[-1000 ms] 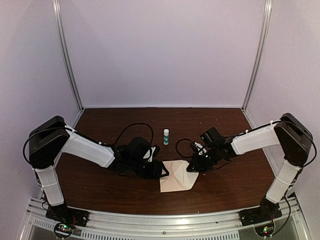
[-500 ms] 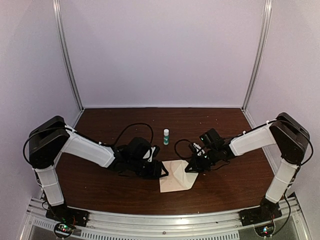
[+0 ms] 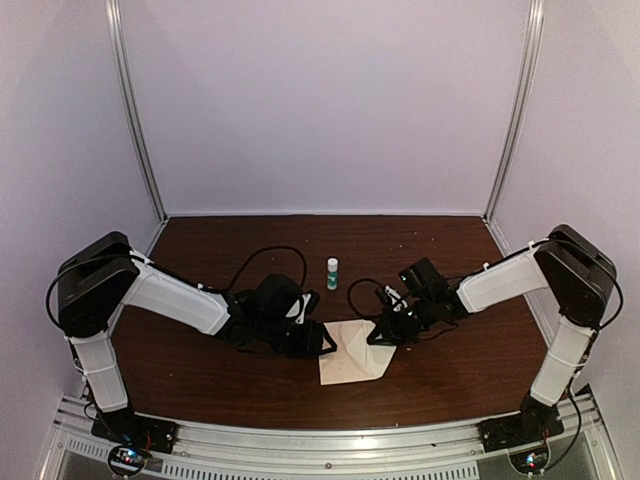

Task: Place the letter into the envelope and seal it
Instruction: Place the 1/2-folded letter in the envelope.

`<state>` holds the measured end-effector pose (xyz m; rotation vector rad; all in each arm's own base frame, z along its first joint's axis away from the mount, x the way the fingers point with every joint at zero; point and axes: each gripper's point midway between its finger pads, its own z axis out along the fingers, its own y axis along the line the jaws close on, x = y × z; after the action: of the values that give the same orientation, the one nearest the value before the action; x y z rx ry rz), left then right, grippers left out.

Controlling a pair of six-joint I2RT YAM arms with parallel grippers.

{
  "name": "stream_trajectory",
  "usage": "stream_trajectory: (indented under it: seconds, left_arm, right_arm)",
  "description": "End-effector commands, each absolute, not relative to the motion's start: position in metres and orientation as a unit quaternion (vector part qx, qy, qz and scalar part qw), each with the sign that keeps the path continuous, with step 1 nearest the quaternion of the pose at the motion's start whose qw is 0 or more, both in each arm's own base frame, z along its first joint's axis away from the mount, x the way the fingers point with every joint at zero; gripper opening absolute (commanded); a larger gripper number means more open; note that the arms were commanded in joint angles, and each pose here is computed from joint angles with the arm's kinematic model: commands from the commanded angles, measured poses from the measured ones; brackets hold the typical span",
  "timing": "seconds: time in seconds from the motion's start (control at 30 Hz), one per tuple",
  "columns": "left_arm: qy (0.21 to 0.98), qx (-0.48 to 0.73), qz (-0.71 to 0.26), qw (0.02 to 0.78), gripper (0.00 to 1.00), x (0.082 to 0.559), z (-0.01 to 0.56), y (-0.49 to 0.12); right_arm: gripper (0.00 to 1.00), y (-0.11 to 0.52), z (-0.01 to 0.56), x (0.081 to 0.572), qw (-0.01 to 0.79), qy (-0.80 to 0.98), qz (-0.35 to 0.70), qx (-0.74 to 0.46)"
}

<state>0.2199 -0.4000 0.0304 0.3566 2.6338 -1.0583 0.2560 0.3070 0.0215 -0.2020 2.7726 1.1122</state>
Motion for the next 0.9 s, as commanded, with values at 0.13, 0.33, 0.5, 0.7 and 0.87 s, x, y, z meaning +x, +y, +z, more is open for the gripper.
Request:
stream_trajectory:
  seconds: [0.13,0.33,0.5,0.7,0.87]
  left_arm:
    - [0.926,0.122,-0.334,0.126,0.53,0.22,0.012,-0.389]
    - [0.926,0.123,-0.334,0.125,0.53,0.22,0.011,-0.389]
    - [0.926,0.119,-0.329,0.14,0.53,0.224,0.02,-0.386]
    - [0.922,0.112,-0.331,0.164,0.55,0.234,0.039,-0.38]
    - [0.921,0.105,-0.337,0.165,0.57,0.242,0.037,-0.375]
  right_arm:
    - [0.0,0.312,0.015,0.257,0.072,0.921,0.377,-0.07]
    - [0.0,0.316,0.017,0.257,0.072,0.917,0.385,-0.072]
    - [0.0,0.312,0.026,0.26,0.085,0.919,0.379,-0.072]
    - [0.11,0.3,0.034,0.264,0.101,0.923,0.366,-0.066]
    - [0.15,0.302,0.034,0.266,0.099,0.923,0.367,-0.068]
